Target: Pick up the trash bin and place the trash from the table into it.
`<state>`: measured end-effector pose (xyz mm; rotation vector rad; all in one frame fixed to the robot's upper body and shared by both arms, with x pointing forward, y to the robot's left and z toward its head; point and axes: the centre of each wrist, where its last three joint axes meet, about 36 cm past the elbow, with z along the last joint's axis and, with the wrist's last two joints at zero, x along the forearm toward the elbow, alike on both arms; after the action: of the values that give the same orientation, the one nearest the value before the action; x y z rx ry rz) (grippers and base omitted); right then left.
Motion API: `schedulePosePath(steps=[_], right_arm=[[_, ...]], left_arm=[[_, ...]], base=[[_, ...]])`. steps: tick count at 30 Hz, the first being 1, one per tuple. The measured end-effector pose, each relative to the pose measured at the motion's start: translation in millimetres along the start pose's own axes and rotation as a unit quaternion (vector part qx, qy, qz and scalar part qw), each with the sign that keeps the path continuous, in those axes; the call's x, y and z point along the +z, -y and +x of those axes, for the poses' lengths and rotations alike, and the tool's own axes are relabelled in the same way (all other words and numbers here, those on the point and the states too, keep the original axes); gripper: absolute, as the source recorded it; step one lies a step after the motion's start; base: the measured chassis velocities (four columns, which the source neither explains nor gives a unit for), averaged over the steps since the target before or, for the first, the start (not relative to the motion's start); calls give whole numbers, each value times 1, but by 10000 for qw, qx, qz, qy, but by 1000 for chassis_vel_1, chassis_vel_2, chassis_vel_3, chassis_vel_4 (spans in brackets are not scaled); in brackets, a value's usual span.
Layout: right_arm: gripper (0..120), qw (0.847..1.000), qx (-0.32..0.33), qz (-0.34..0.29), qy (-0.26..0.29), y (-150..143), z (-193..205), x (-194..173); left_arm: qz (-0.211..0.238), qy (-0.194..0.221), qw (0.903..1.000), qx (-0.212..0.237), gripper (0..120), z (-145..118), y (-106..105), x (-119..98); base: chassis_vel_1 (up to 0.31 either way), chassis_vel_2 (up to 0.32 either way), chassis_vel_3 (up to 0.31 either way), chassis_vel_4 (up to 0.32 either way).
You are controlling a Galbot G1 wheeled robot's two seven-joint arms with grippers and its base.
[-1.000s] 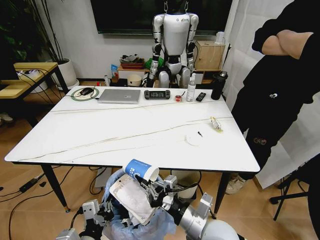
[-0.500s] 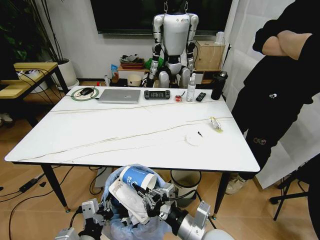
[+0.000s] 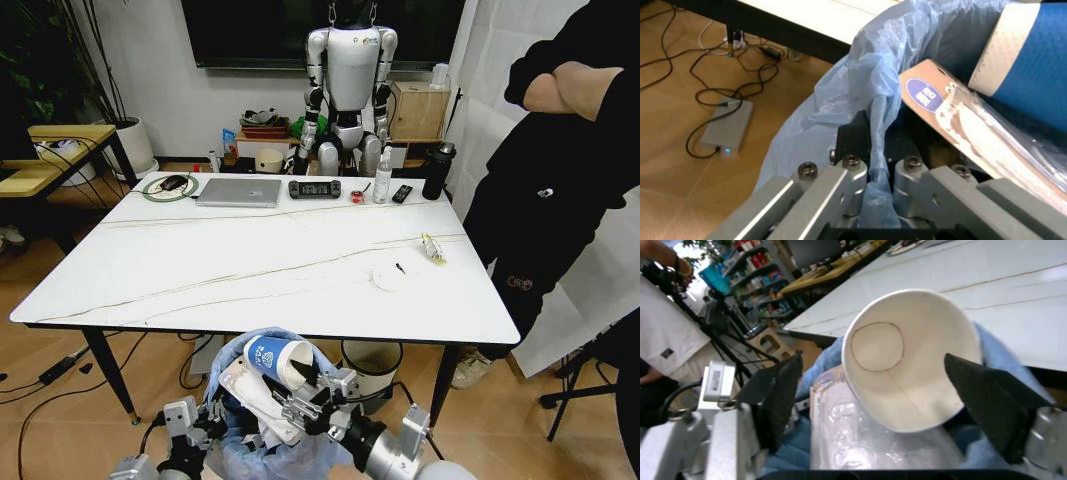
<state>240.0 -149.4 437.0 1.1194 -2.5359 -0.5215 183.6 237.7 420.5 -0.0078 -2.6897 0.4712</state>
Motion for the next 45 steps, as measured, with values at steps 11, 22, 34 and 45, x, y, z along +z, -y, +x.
schedulePosePath(steps=[11,22,34,45], right_arm=[[100,9981,420,441,-24,20,30,-27],[100,9900,1060,773,514,55,4,-50],[100,9635,2027,1747,46,169,-56,-84],[100,9550,2154,1982,-468,235,-73,-83]], left_arm=[[11,-16,10000,-15,0,-4,-7,1],[37,-42,10000,-20,0,-3,-7,2],[29,30,10000,-43,0,6,-1,-1],[54,88,9999,-88,0,7,1,-2]], base=[[0,0,0,0],[0,0,0,0],[0,0,0,0],[0,0,0,0]])
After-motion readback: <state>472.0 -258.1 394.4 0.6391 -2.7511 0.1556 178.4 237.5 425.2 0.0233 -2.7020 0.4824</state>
